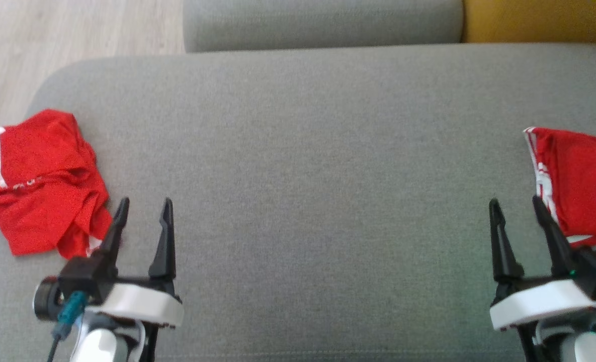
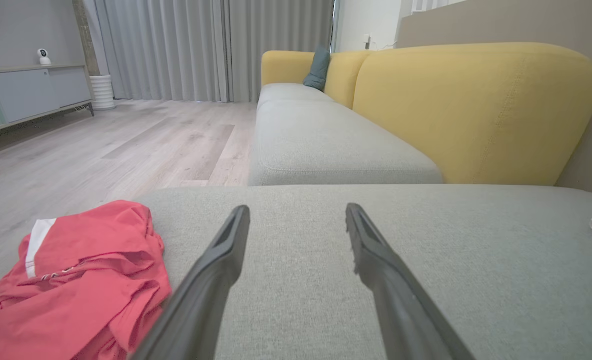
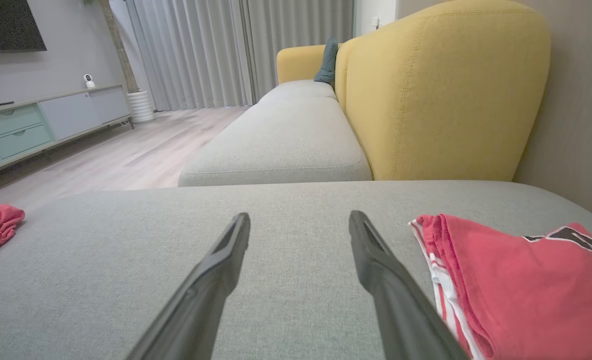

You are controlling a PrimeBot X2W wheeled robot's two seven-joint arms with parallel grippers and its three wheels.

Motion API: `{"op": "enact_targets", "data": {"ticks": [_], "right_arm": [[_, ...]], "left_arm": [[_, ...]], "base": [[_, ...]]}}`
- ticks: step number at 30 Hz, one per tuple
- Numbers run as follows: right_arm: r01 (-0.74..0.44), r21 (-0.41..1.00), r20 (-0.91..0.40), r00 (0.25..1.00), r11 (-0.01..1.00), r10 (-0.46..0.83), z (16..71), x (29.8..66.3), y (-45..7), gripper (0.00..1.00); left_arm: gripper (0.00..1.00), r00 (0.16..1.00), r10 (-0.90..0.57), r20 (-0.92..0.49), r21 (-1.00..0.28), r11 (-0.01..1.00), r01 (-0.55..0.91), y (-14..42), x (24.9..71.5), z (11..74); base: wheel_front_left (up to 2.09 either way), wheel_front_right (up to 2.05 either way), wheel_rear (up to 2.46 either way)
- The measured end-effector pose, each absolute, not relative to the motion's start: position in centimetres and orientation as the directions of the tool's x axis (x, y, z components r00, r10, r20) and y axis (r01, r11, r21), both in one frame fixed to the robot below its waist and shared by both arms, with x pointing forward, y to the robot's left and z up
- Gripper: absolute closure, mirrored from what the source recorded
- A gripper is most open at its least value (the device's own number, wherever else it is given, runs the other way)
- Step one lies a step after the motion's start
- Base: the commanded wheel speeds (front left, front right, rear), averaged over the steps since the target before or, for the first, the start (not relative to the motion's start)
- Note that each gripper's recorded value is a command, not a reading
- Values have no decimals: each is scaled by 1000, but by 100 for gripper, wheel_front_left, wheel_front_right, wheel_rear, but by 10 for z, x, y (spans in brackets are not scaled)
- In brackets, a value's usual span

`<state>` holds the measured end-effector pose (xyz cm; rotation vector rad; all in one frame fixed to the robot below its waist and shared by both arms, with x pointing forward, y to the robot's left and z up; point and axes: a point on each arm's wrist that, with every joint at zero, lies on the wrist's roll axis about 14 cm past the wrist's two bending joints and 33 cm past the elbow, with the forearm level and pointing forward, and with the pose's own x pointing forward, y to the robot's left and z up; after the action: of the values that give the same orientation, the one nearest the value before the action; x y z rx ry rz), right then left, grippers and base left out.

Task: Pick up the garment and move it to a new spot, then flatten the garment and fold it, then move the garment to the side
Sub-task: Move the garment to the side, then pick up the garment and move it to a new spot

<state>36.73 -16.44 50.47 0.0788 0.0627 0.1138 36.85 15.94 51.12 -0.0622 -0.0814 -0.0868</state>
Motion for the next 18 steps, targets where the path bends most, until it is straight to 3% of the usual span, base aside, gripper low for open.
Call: {"op": "enact_targets", "data": {"ticks": [18], "right_arm": [[-99,93,-57,993,991,105,512,344,-169,0]], "left_arm": [[0,990,-128,56,-46,990,131,150,349,502]], "base": [[0,0,0]]}}
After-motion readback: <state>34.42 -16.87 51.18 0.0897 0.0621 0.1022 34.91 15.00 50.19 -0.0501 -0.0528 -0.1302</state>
